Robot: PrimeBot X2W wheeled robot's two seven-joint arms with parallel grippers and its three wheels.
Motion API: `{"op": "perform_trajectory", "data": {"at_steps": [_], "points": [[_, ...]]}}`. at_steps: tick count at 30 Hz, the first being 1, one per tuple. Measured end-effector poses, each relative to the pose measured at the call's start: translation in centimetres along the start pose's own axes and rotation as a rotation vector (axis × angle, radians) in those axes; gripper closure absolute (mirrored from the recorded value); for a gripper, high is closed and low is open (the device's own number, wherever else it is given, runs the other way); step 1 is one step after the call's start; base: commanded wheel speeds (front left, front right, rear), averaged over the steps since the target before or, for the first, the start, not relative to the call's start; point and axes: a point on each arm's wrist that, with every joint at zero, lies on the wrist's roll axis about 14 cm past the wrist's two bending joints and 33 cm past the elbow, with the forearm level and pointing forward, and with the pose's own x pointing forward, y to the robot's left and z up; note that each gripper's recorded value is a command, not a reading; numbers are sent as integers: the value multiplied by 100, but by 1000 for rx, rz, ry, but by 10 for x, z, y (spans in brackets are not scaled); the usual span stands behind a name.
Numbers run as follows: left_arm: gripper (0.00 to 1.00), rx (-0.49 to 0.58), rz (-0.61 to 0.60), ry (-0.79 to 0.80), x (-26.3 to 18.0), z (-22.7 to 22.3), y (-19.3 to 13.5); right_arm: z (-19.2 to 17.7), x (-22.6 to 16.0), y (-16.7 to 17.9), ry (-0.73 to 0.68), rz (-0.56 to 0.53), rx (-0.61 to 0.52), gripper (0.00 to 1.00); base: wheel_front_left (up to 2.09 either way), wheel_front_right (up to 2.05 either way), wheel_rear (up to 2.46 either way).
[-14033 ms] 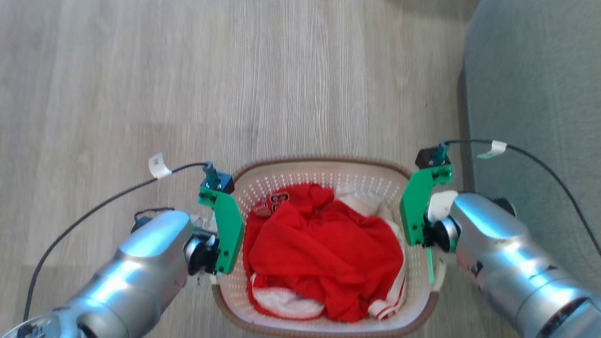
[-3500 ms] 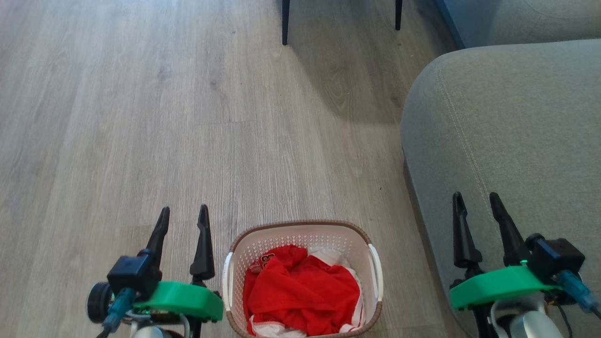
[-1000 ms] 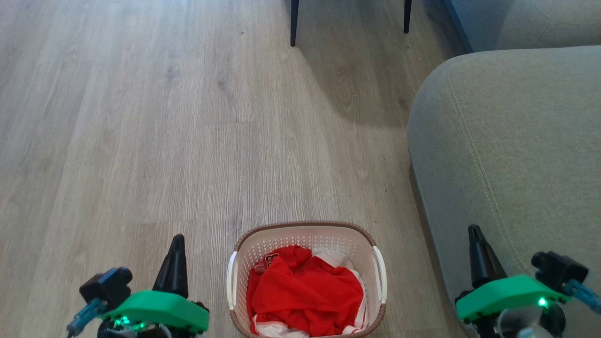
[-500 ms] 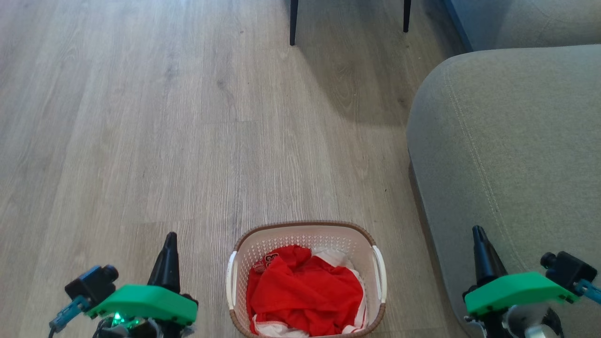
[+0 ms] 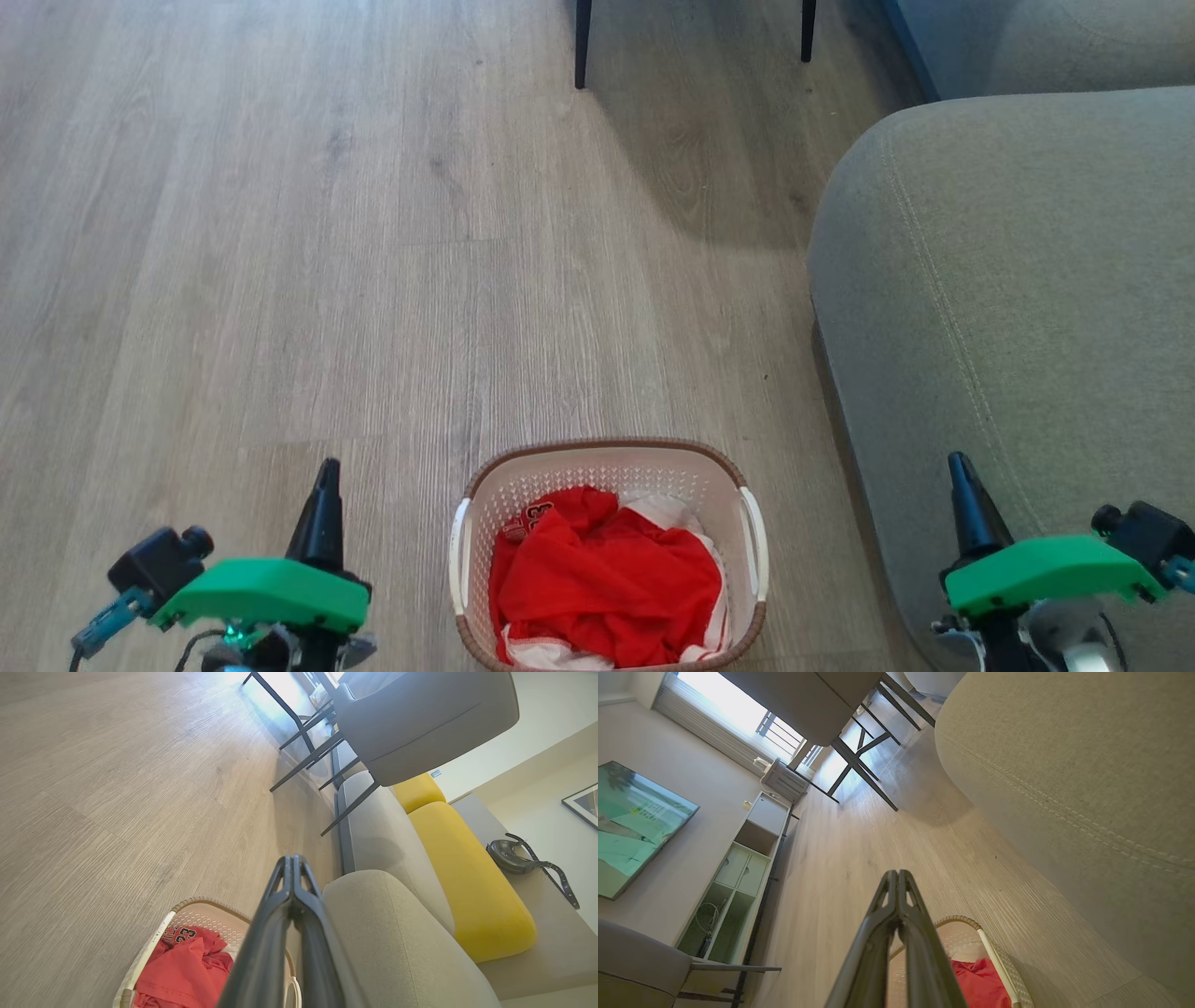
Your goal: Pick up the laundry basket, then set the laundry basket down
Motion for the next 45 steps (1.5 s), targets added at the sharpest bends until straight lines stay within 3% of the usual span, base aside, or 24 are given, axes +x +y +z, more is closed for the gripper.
{"op": "perform_trajectory", "data": {"at_steps": [45], "points": [[100, -468, 12, 8, 14, 15, 12, 12, 11, -19, -7, -63, 465, 100, 0, 0, 0]]}}
